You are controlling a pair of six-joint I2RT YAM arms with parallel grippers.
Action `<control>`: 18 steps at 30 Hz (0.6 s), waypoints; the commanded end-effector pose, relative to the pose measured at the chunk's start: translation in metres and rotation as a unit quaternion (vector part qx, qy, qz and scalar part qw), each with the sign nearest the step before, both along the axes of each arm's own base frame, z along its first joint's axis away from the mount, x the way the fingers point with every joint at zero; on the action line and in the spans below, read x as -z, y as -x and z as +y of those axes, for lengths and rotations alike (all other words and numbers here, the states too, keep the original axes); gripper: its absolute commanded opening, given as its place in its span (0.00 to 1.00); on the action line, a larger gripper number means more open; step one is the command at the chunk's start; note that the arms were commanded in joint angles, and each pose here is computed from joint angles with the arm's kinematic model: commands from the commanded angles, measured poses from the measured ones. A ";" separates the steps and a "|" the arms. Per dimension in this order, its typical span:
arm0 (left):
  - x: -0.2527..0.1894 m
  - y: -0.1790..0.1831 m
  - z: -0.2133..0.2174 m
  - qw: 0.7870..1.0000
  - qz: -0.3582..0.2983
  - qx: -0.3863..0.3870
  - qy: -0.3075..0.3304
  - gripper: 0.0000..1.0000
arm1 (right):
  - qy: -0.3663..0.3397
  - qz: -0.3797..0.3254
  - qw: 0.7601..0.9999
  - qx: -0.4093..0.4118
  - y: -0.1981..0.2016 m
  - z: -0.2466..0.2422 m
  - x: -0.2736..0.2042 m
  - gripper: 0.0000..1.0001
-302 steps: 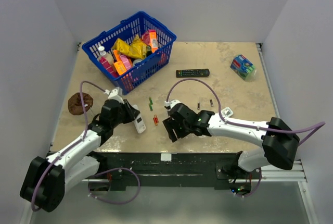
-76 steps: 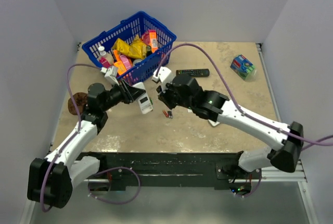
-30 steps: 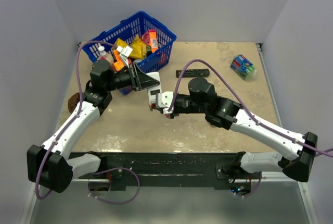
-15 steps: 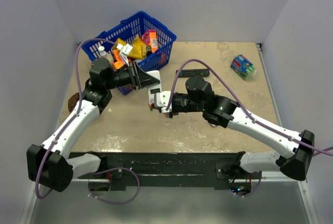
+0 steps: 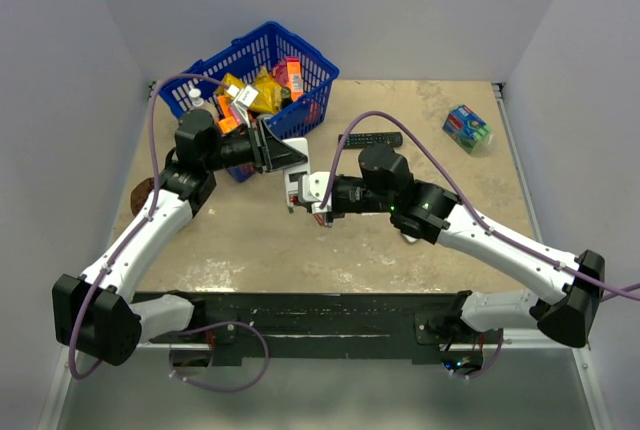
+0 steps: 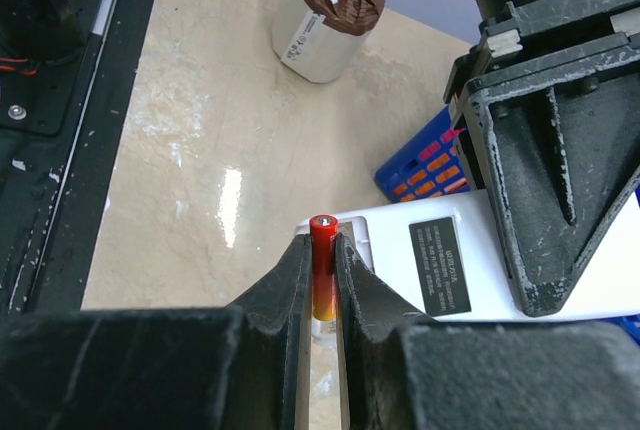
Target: Load the batteries into the remote control
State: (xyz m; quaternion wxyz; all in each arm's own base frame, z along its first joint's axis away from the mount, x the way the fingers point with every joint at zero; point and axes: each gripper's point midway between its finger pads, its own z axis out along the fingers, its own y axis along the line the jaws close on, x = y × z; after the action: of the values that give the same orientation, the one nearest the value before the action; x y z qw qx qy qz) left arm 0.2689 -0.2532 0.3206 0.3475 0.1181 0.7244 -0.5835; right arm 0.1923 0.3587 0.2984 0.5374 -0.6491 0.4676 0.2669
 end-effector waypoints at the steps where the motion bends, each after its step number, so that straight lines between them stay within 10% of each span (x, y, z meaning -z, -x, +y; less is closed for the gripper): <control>1: -0.026 0.005 -0.002 0.999 -0.031 0.017 0.013 0.00 | -0.022 -0.018 1.000 -0.009 -0.003 0.003 -0.013 0.00; 18: -0.035 0.008 -0.004 0.999 -0.035 0.031 0.024 0.00 | -0.007 -0.015 1.000 -0.014 -0.008 0.007 0.000 0.00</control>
State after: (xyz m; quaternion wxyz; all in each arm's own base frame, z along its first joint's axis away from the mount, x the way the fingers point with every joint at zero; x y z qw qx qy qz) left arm 0.2666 -0.2549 0.3252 0.3431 0.1283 0.7198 -0.5897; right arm 0.1955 0.3657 0.2933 0.5334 -0.6533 0.4597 0.2782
